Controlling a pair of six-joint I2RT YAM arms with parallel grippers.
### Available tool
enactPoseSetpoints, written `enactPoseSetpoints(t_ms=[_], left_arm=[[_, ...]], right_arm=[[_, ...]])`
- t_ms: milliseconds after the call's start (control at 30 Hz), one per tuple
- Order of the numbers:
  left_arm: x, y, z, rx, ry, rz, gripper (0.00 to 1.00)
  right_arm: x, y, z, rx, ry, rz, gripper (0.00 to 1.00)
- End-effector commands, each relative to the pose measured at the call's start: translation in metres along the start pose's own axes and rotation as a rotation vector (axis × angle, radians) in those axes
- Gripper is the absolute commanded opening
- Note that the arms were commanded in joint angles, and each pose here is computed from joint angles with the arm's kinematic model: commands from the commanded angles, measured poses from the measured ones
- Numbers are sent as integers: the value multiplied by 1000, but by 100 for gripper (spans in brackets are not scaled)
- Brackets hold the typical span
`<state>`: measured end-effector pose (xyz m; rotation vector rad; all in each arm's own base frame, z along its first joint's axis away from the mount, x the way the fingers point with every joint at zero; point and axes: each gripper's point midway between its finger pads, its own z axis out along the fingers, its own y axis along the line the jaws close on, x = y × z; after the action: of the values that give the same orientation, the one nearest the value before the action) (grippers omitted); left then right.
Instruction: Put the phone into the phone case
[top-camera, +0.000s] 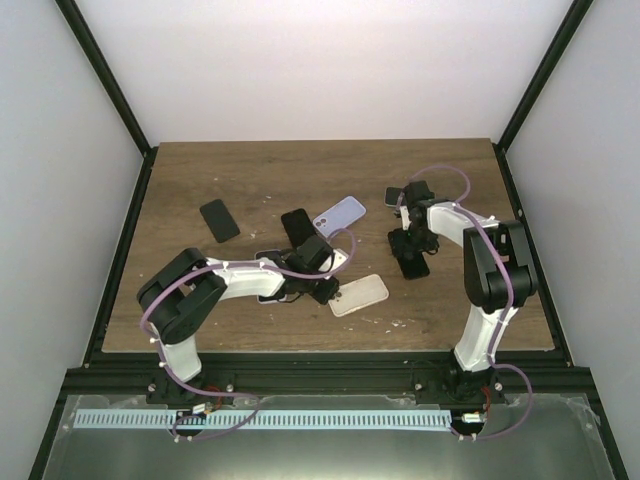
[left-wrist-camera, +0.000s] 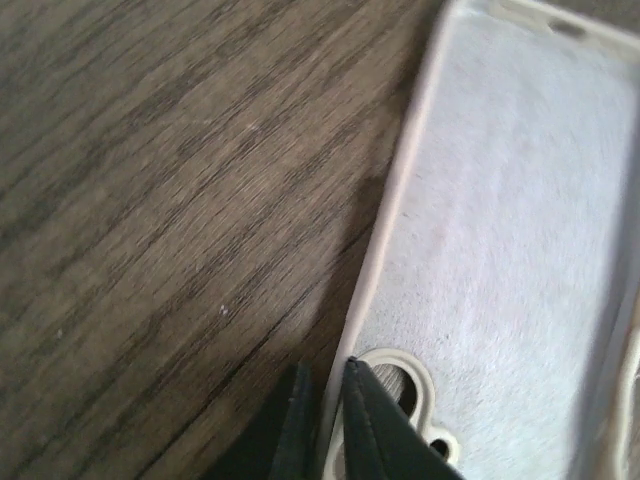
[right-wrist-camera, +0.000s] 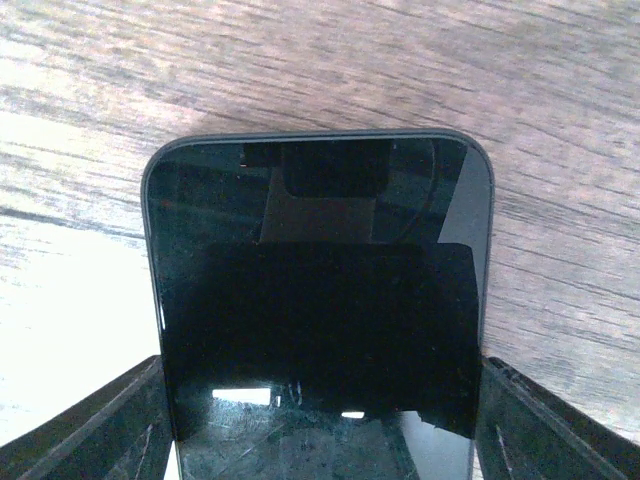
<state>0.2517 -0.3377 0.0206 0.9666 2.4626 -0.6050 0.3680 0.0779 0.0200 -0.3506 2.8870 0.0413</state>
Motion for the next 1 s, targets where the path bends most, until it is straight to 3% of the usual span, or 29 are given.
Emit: enactPoseSetpoints(t_ms=[0,100,367,467,567,700,867,967], left_arm=[[10,6,1,-38,29,-20,7],[12,9,-5,-64,42,-66,0],[20,30,-19,-209,55,-359,0],[24,16,-15,-117,41,-482,0],[27,-2,-10,-6,60,-593,16],[21,-33,-9,197,60,-690,28],[10,-60,-7,390,63,-722,30],[10,-63,-7,417,65,-722,30]], right_arm=[[16,6,15,-24,102,99,63],[18,8,20,-36,116,132,62],[-6,24,1,-140,7,223,59],[-7,33,-1,-193,-5,240,58],[-4,36,-6,-206,-24,248,57],[-4,39,-17,-229,-65,268,55],[-5,52,-33,-283,-111,288,53],[-7,64,-45,-304,-133,277,53]])
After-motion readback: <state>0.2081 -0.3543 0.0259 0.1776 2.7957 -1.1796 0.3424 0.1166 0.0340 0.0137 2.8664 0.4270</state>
